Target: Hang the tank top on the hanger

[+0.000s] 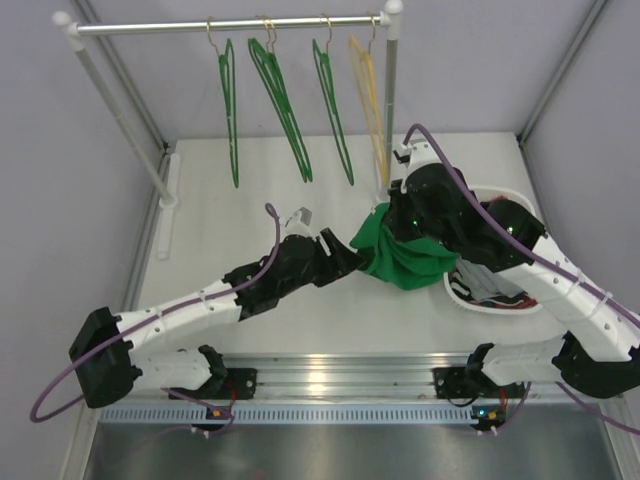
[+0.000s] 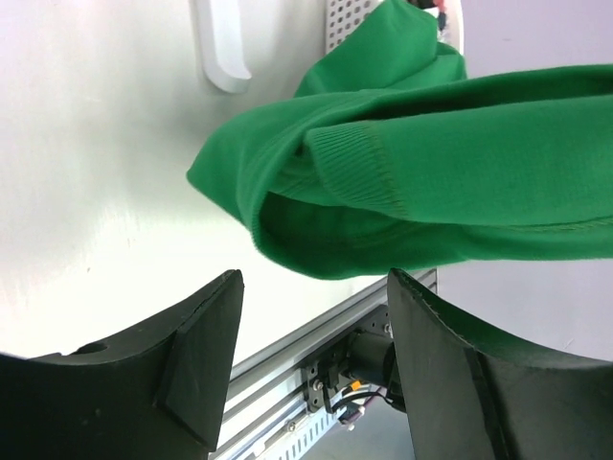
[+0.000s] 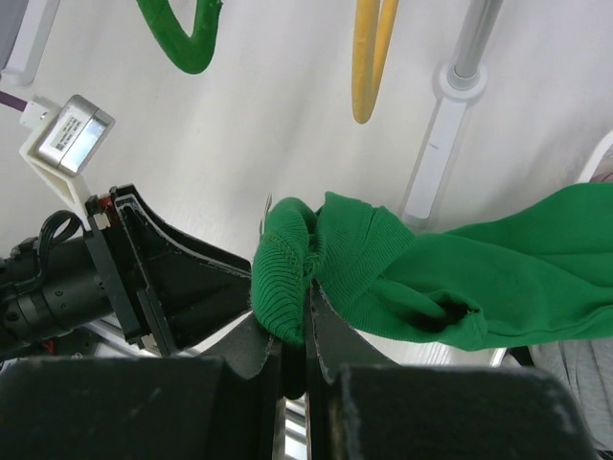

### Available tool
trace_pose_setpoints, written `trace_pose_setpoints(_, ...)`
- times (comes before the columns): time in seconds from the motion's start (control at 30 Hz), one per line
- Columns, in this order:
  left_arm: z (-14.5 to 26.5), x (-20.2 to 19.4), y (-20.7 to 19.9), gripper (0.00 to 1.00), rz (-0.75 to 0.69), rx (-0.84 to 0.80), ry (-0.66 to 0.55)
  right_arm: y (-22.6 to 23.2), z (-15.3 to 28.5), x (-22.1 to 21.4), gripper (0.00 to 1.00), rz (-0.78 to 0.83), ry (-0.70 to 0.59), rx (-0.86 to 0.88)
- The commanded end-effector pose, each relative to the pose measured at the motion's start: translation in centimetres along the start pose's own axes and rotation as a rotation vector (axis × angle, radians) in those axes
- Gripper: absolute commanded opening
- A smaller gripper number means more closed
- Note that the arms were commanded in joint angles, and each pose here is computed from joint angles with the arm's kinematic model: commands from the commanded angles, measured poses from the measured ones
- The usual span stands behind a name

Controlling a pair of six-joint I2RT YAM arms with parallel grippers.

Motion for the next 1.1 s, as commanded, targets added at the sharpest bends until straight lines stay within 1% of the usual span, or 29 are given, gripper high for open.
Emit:
trace_pose_setpoints(0.0, -0.5, -0.3, 0.7, 0.67, 0.060, 0.007, -0.011, 0.4, 0.8, 0.7, 0.00, -0.015, -0.057, 0.019)
trace_pose_setpoints(0.1, -1.6, -0.4, 0.0, 0.67, 0.073, -0.034, -0.004, 0.4, 0.9, 0.6, 0.00, -0.012, -0.052, 0.018)
trace_pose_setpoints(0.2, -3.2, -0.7, 0.1, 0.66, 0.079, -0.041, 0.015, 0.3, 0.9, 0.6, 0.00, -0.009, -0.049, 0.012)
trace_pose_setpoints(0.37, -4.4, -0.2, -0.8, 0.65, 0.080, -0.080, -0.014, 0.2, 1.2, 0.7, 0.00, -0.010, -0.053, 0.013)
trace_pose_setpoints(0.43, -4.8, -0.3, -0.9, 0.56, 0.062, -0.085, -0.002, 0.1, 1.3, 0.7, 0.00, -0.011, -0.055, 0.011)
trace_pose_setpoints(0.47, -4.9, -0.2, -1.2, 0.50, 0.058, -0.092, 0.000, 0.1, 1.3, 0.7, 0.00, -0.010, -0.056, 0.010)
trace_pose_setpoints(0.5, -5.0, -0.2, -1.2, 0.32, 0.039, -0.095, 0.002, 0.0, 1.3, 0.7, 0.00, -0.009, -0.059, 0.007)
trace_pose_setpoints(0.53, -4.9, 0.0, -1.3, 0.19, 0.026, -0.102, 0.003, 0.0, 1.3, 0.8, 0.00, -0.008, -0.061, 0.008)
trace_pose_setpoints(0.57, -4.7, 0.3, -1.2, 0.07, 0.015, -0.092, 0.009, 0.1, 1.4, 1.0, 0.00, -0.005, -0.066, 0.012)
trace_pose_setpoints(0.6, -4.4, 0.6, -1.2, 0.00, -0.012, -0.087, 0.004, 0.1, 1.4, 1.1, 0.00, -0.004, -0.069, 0.010)
trace_pose_setpoints(0.67, -2.7, 2.3, -2.5, 0.00, -0.045, -0.109, -0.039, 0.1, 1.6, 1.6, 0.00, 0.005, -0.082, 0.013)
trace_pose_setpoints(0.73, 0.0, 4.2, -2.8, 0.00, -0.114, -0.076, -0.078, 0.1, 1.9, 2.2, 0.00, 0.013, -0.097, 0.014)
trace_pose_setpoints(0.77, 1.4, 5.8, -4.0, 0.00, -0.166, -0.090, -0.122, 0.1, 2.2, 2.6, 0.00, 0.020, -0.111, 0.015)
trace_pose_setpoints(0.8, 3.5, 6.7, -4.0, 0.00, -0.194, -0.052, -0.160, -0.1, 2.4, 2.9, 0.00, 0.025, -0.120, 0.004)
trace_pose_setpoints(0.87, 6.2, 8.7, -5.6, 0.00, -0.235, -0.058, -0.229, -0.3, 3.0, 3.5, 0.01, 0.035, -0.146, 0.004)
trace_pose_setpoints(0.93, 8.6, 9.9, -5.7, 0.00, -0.294, -0.025, -0.256, -0.3, 3.5, 4.3, 0.01, 0.036, -0.172, 0.012)
trace_pose_setpoints(0.97, 10.1, 11.4, -7.2, 0.00, -0.302, -0.043, -0.297, -0.3, 3.7, 4.6, 0.01, 0.044, -0.184, 0.015)
trace_pose_setpoints(1.03, 11.5, 12.3, -7.5, 0.00, -0.347, -0.014, -0.302, -0.2, 4.0, 5.1, 0.02, 0.053, -0.204, 0.025)
trace_pose_setpoints(1.07, 12.9, 13.7, -9.0, 0.00, -0.367, -0.039, -0.346, -0.1, 4.3, 5.9, 0.02, 0.060, -0.221, 0.028)
Point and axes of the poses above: each gripper's point midway between its finger pads, its own z axis back along the fingers, its own y axis along the line the jaws close on, x = y × z, the point moved 6 cm from there along z, back along the fingers, and after that the axes turned 2 degrees about z, right-handed, at the moved point
